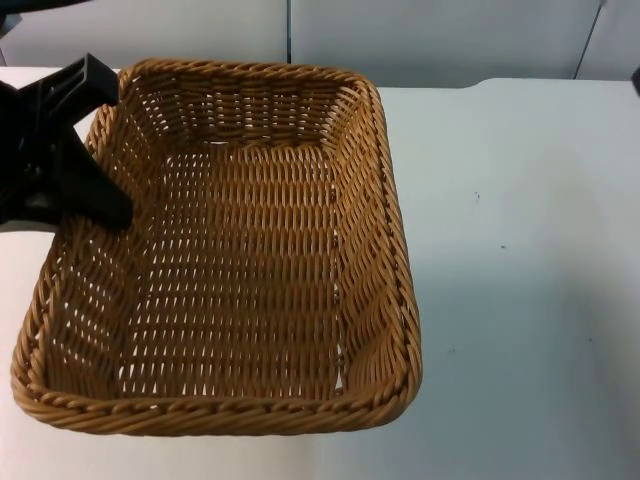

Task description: Pick up the basket with the left hand and place the ball into the basket with the right hand.

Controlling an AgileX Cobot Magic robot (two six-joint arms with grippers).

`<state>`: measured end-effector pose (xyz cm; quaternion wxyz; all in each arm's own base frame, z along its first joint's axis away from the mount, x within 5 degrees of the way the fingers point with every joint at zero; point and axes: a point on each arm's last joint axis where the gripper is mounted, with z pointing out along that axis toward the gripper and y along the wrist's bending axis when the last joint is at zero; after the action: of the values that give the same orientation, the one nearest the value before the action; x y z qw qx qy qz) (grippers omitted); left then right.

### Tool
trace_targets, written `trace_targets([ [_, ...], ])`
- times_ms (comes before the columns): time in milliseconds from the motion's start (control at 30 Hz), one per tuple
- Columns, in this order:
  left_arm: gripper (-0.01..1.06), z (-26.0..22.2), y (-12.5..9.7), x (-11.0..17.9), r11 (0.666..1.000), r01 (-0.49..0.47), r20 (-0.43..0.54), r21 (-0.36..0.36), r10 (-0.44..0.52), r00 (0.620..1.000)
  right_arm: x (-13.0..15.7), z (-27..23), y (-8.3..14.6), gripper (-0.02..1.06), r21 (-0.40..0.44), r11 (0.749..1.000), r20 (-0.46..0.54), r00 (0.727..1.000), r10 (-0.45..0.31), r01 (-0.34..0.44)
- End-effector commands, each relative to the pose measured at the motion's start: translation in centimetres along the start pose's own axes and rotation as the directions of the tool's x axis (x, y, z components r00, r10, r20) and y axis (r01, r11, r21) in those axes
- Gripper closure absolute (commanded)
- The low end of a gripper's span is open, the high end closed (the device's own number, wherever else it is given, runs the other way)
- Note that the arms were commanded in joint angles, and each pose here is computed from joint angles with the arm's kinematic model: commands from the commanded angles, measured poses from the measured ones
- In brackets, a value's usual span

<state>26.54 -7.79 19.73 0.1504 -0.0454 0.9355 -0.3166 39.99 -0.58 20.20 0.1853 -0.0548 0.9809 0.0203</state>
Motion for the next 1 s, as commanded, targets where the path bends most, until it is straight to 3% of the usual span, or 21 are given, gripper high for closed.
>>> trace_targets([
  [0, 1.05, -0.3, -0.4, -0.1, 1.000, 0.013, 0.016, 0.023, -0.013, 1.000, -0.6, -4.0, 1.4, 1.05, -0.052, 0.998, 0.083, 0.996, -0.027, 0.031],
  [100, 1.05, -0.3, -0.4, -0.1, 1.000, 0.013, 0.019, 0.021, -0.013, 1.000, -0.8, -7.2, 2.8, 1.05, -0.059, 0.996, 0.156, 0.986, -0.060, 0.070],
  [233, 1.05, -0.3, -0.4, -0.1, 1.000, 0.013, 0.019, 0.021, -0.013, 1.000, -0.4, -13.5, 7.4, 1.05, -0.070, 0.978, 0.325, 0.931, -0.165, 0.198],
  [267, 1.05, -0.3, -0.4, -0.1, 1.000, 0.013, 0.019, 0.021, -0.013, 1.000, -0.4, -13.5, 7.4, 1.05, -0.070, 0.978, 0.325, 0.931, -0.165, 0.198],
  [400, 1.05, -0.3, -0.4, -0.1, 1.000, 0.013, 0.019, 0.021, -0.013, 1.000, 1.1, -18.1, 13.8, 1.05, -0.104, 0.918, 0.478, 0.828, -0.292, 0.383],
  [433, 1.05, -0.3, -0.4, -0.1, 1.000, 0.013, 0.019, 0.021, -0.013, 1.000, 1.1, -18.1, 13.8, 1.05, -0.104, 0.918, 0.478, 0.828, -0.292, 0.383],
  [567, 1.05, -0.3, -0.4, -0.1, 1.000, 0.013, 0.016, 0.023, -0.013, 1.000, 2.5, -18.5, 19.0, 1.05, -0.152, 0.845, 0.514, 0.771, -0.376, 0.513],
  [600, 1.05, -0.3, -0.4, -0.1, 1.000, 0.013, 0.016, 0.023, -0.013, 1.000, 2.5, -18.5, 19.0, 1.05, -0.152, 0.845, 0.514, 0.771, -0.376, 0.513],
  [633, 1.05, -0.3, -0.5, 0.0, 1.000, 0.014, 0.013, 0.026, -0.015, 1.000, 2.7, -18.4, 20.0, 1.05, -0.161, 0.829, 0.520, 0.759, -0.391, 0.536],
  [667, 1.05, -0.3, -0.5, 0.0, 1.000, 0.014, 0.013, 0.026, -0.015, 1.000, 3.2, -18.1, 21.6, 1.05, -0.175, 0.802, 0.525, 0.743, -0.414, 0.571],
  [833, 1.05, -0.3, -0.5, 0.0, 0.999, 0.019, 0.013, 0.031, -0.019, 1.000, 4.2, -16.6, 24.9, 1.05, -0.211, 0.749, 0.506, 0.726, -0.465, 0.628],
  [967, 1.05, -0.3, -0.5, 0.0, 0.999, 0.019, 0.013, 0.031, -0.019, 1.000, 4.8, -14.7, 26.9, 1.05, -0.254, 0.725, 0.473, 0.736, -0.485, 0.641],
])
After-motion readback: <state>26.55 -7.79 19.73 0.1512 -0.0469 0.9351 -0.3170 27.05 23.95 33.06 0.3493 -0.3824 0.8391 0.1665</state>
